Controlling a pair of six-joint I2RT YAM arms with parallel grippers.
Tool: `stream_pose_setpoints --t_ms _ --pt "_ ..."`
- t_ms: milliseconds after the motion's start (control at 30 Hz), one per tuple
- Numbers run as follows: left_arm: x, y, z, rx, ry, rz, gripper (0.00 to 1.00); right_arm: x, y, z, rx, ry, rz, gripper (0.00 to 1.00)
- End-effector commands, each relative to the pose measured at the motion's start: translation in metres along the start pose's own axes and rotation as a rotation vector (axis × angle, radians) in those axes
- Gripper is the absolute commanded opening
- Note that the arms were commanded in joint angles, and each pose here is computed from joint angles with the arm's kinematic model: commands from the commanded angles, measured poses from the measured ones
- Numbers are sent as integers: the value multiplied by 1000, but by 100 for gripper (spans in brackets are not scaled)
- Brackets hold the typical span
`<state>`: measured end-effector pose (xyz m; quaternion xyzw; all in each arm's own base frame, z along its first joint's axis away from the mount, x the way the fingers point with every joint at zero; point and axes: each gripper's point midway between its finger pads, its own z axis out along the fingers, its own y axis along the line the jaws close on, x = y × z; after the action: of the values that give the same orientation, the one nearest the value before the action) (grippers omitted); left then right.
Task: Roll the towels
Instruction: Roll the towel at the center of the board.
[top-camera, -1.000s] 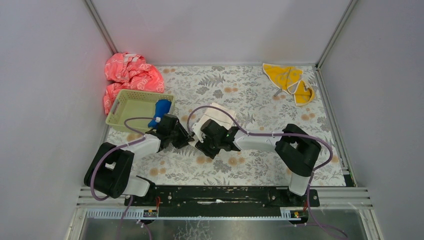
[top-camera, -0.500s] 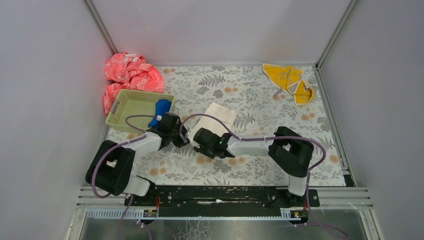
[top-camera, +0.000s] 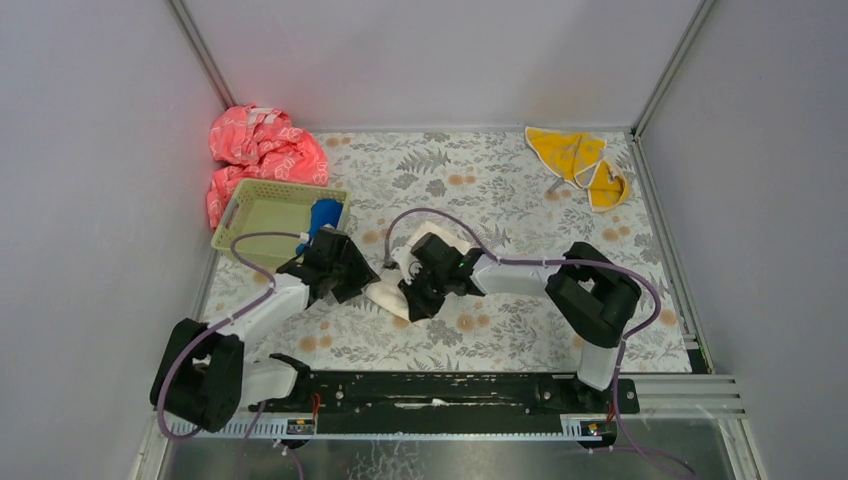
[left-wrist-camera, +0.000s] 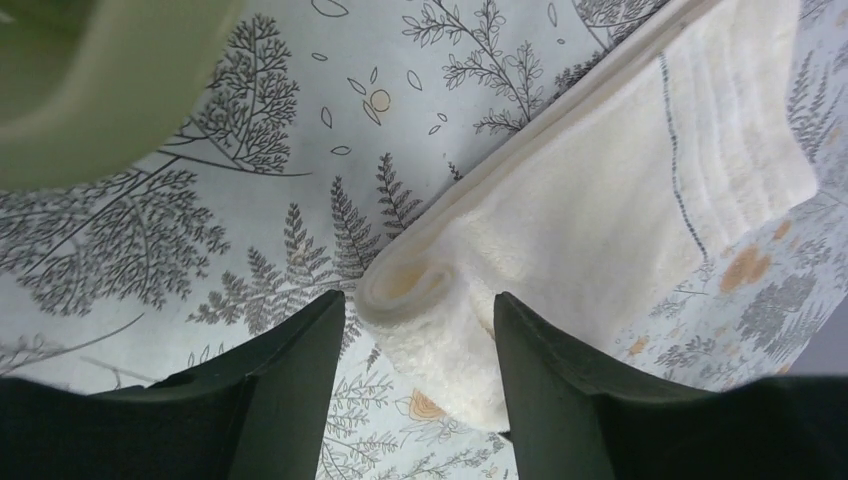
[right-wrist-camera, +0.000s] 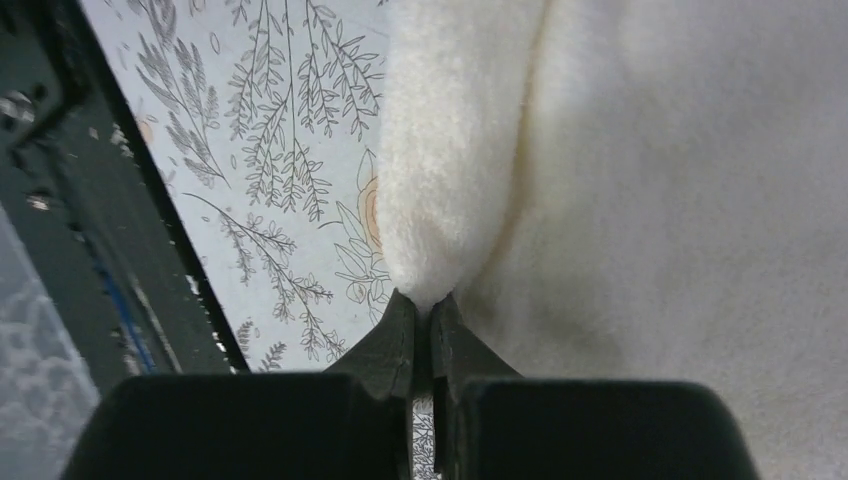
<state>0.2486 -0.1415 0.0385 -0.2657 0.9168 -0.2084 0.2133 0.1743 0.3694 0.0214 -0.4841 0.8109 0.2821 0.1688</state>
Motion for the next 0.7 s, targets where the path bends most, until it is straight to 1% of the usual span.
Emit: stream_pose_setpoints --t_ms 0,100,367,500,667 --pt "-8 8 -18 -42 -47 9 59 -22 23 -24 -288 -115 246 0" --pt "-5 3 -24 -13 -39 4 63 -23 17 -26 -391 -157 396 0" --pt "7 -10 -20 68 28 -12 64 -14 -5 -25 -557 -206 748 0" --pt "7 -21 -11 94 34 -6 63 -4 -15 -18 -570 -193 834 3" --pt "7 -34 1 115 47 6 62 6 -21 -8 -535 -138 865 3"
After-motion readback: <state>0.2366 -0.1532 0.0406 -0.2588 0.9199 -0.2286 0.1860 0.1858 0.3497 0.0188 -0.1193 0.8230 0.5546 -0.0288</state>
